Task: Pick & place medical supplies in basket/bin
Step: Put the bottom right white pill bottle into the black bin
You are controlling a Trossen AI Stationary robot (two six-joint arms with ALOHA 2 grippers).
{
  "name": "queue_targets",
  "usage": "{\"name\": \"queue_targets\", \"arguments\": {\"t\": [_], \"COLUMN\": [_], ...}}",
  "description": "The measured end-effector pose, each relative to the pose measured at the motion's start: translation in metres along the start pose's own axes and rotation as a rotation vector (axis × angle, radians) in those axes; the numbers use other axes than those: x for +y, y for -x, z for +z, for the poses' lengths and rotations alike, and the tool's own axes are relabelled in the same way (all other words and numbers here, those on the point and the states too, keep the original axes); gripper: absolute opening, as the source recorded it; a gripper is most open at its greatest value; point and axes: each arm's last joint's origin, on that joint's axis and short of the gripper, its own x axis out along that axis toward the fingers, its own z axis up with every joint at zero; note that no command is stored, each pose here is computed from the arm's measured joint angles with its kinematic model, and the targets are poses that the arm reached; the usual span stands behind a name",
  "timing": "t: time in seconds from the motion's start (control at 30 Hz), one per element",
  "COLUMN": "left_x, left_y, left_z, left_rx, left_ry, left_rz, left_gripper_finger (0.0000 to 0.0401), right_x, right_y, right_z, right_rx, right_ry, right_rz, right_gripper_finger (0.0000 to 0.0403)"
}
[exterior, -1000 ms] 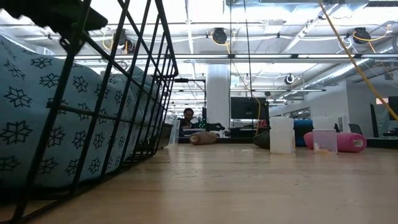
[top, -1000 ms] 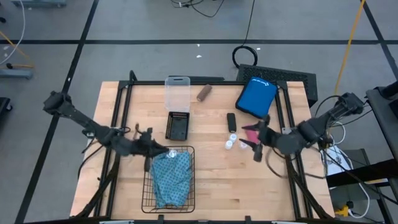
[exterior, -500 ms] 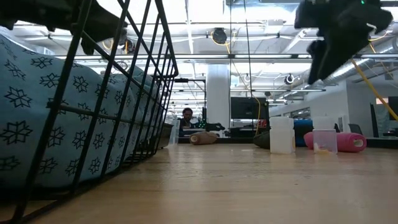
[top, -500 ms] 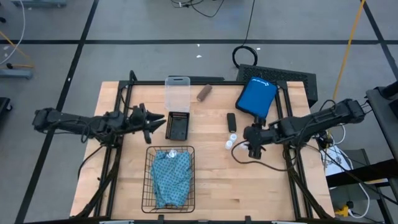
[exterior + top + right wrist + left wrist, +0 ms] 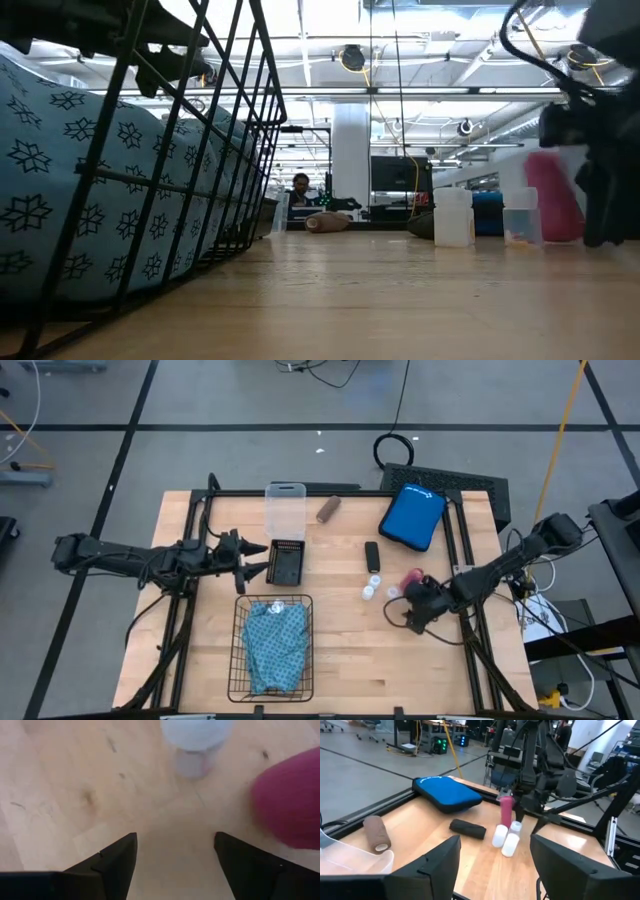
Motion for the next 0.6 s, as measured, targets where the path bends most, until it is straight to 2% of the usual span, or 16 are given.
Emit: {"name": "queue_targets", "arguments": {"t": [0.07, 0.2, 0.5, 0.6], "left_x": [0.000, 0.000, 0.001, 0.001], "left_y": [0.000, 0.000, 0.000, 0.000], "left_z": [0.001, 0.002, 0.004, 0.004], "left_rx": [-0.007, -0.020, -0.044, -0.042], "left_ry": [-0.018, -0.043, 0.015, 0.019], "left_rz": [0.006, 0.010, 0.013, 0.013], "left_gripper_finger": [0.0252, 0.0253, 0.0253, 0.0253], "right_x": [-0.005, -0.018, -0.040, -0.040], "right_y": [-0.008, -0.018, -0.031, -0.032], "right_z": [-0.009, -0.026, -0.041, -0.040], "right_rx": [-0.061, -0.131, -0.319, -0.385], "right_ry": [-0.015, -0.030, 0.071, 0.098], "right_rz": [0.021, -0.018, -0.071, -0.045], "right_gripper_finger": [0.0256, 0.0248, 0.0242, 0.0242]}}
